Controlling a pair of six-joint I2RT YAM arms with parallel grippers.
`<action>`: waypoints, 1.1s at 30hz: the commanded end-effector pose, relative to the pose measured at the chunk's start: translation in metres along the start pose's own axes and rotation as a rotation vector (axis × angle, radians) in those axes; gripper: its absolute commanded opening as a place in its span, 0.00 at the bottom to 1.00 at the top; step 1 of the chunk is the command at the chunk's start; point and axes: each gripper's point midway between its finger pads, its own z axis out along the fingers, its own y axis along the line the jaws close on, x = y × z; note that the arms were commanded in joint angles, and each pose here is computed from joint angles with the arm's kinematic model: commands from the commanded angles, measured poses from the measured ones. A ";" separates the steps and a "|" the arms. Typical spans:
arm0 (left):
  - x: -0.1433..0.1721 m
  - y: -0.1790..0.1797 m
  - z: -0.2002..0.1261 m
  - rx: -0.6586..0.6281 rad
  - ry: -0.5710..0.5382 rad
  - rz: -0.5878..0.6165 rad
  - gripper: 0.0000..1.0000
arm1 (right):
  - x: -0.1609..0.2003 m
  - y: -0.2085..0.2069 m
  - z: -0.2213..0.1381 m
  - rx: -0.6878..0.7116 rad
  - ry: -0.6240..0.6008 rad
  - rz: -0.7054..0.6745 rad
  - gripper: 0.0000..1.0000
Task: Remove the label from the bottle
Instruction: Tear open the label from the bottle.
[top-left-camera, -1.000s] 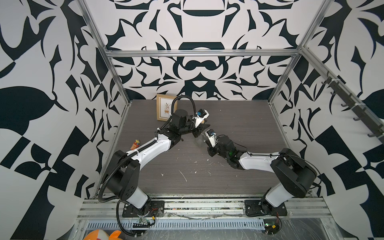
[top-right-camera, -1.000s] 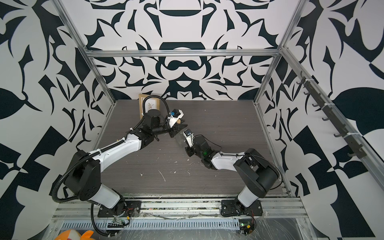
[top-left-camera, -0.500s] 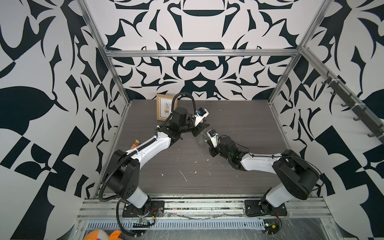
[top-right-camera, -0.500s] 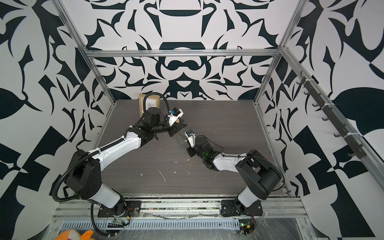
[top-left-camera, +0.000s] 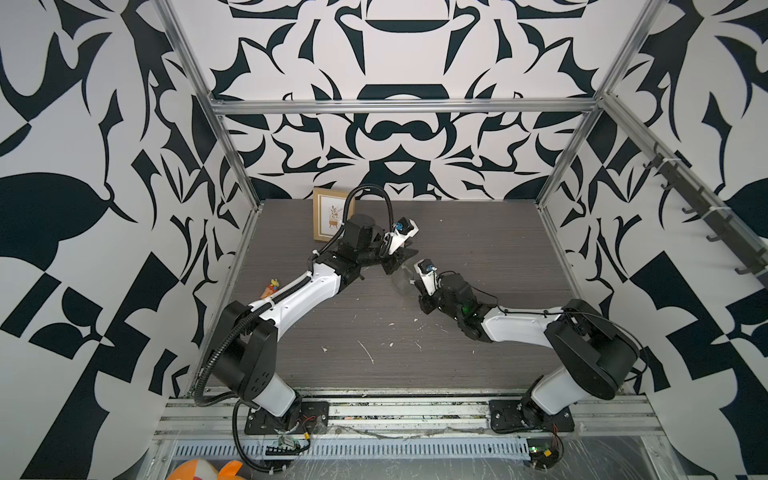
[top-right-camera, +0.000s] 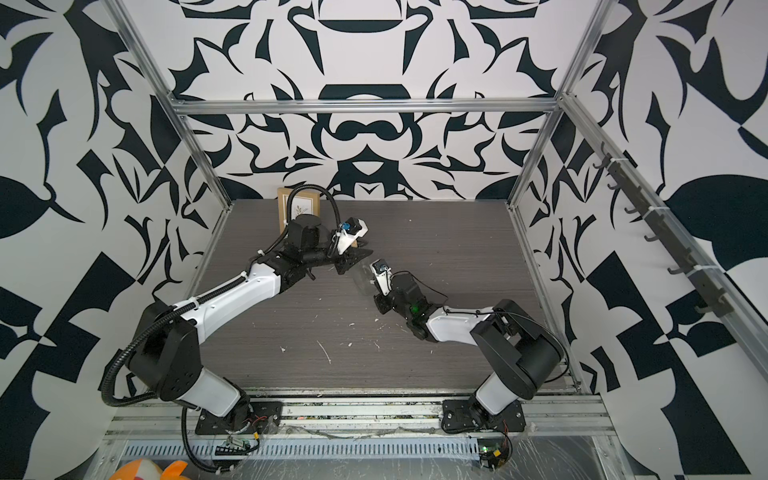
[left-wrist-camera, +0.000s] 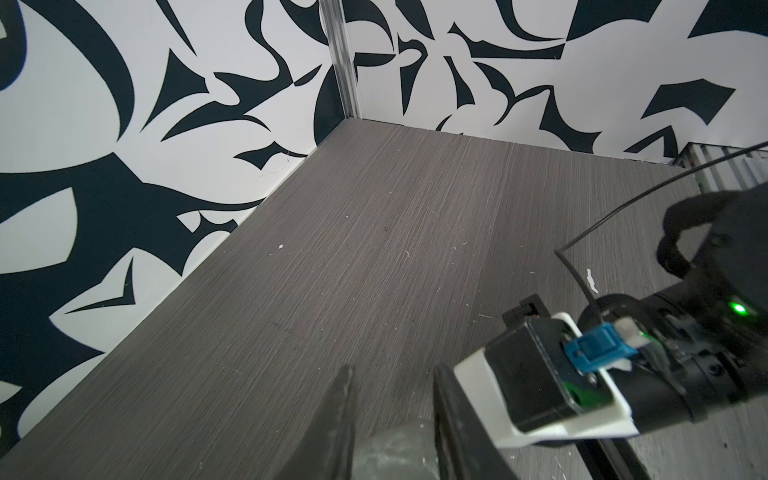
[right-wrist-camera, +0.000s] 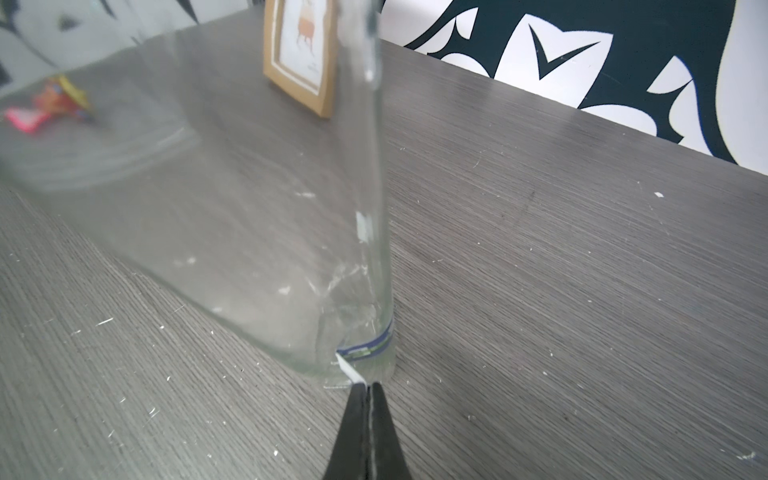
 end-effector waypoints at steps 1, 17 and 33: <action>0.110 -0.022 0.002 0.067 0.346 -0.129 0.00 | -0.018 -0.016 -0.009 0.063 -0.057 0.014 0.00; 0.096 -0.019 0.007 0.117 0.350 -0.075 0.00 | -0.019 -0.019 -0.015 0.069 -0.065 0.012 0.00; 0.095 -0.018 0.009 0.133 0.364 -0.061 0.00 | -0.015 -0.022 -0.015 0.068 -0.052 -0.004 0.00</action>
